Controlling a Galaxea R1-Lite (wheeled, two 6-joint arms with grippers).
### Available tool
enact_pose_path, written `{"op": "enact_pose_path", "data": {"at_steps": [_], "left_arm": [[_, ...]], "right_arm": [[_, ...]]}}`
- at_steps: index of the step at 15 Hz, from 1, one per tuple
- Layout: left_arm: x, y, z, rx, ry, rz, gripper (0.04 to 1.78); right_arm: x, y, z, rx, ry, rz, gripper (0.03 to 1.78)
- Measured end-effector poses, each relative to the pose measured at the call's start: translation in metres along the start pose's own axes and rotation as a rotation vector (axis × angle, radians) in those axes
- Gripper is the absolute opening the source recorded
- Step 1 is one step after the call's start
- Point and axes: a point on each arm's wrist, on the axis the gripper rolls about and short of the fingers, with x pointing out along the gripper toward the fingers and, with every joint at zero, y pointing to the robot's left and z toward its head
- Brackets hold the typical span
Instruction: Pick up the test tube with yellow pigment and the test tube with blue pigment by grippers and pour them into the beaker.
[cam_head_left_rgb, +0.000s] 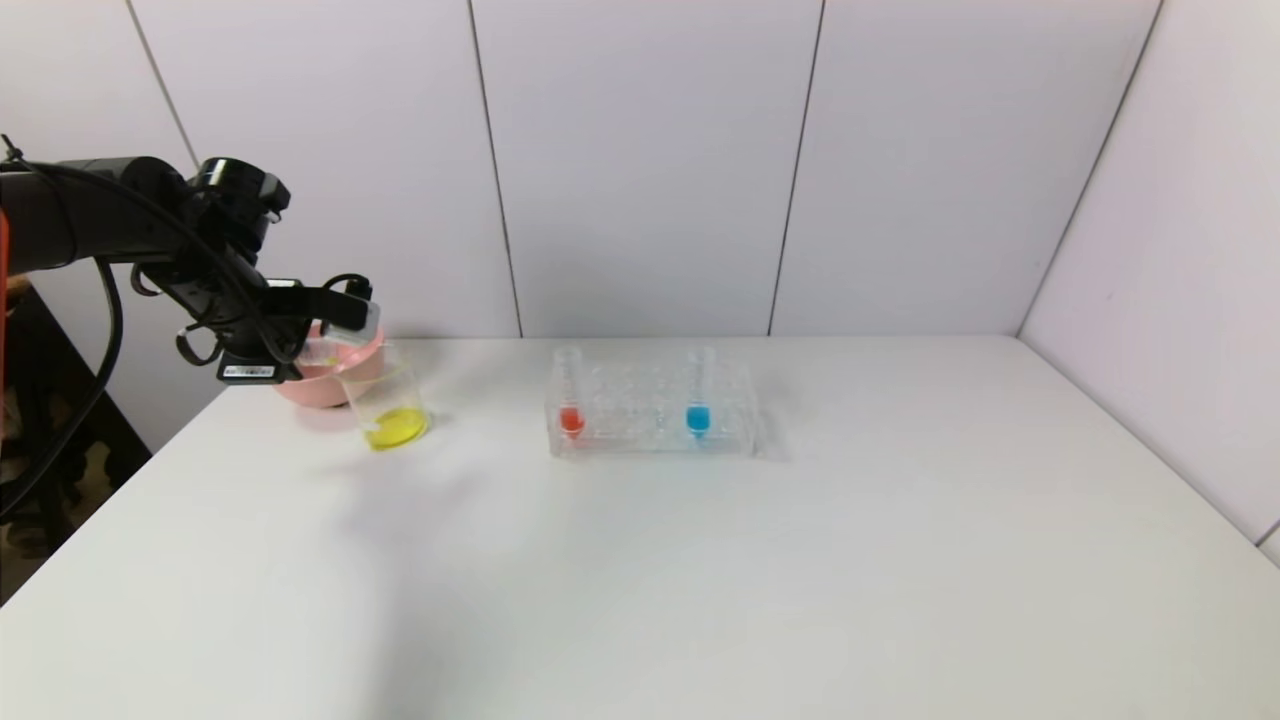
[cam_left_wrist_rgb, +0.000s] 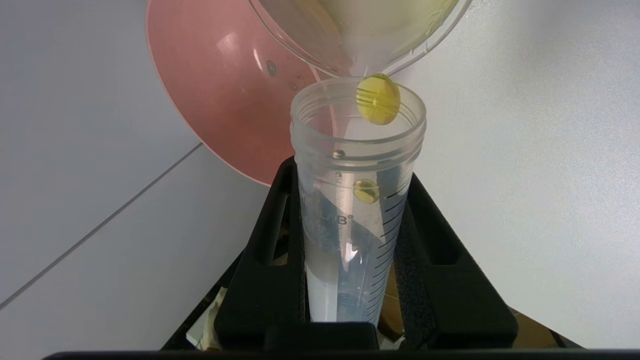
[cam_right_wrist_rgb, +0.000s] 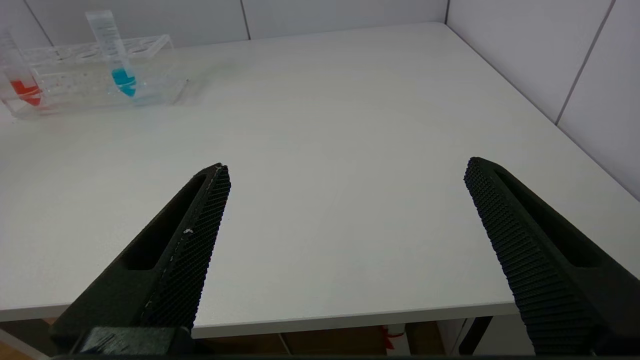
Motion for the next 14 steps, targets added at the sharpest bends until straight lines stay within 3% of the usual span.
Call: {"op": "enact_pose_path", "data": {"at_steps": [9, 14], "left_arm": [[-0.005, 0.004, -0.008, -0.057, -0.025, 0.036, 0.52], [-0.02, 0.008, -0.038, -0.433, -0.303, 0.041, 0.52]], "right_arm": [[0.0, 0.0, 0.0, 0.0, 0.0, 0.0, 1.71], [0.0, 0.0, 0.0, 0.0, 0.0, 0.0, 1.71]]}}
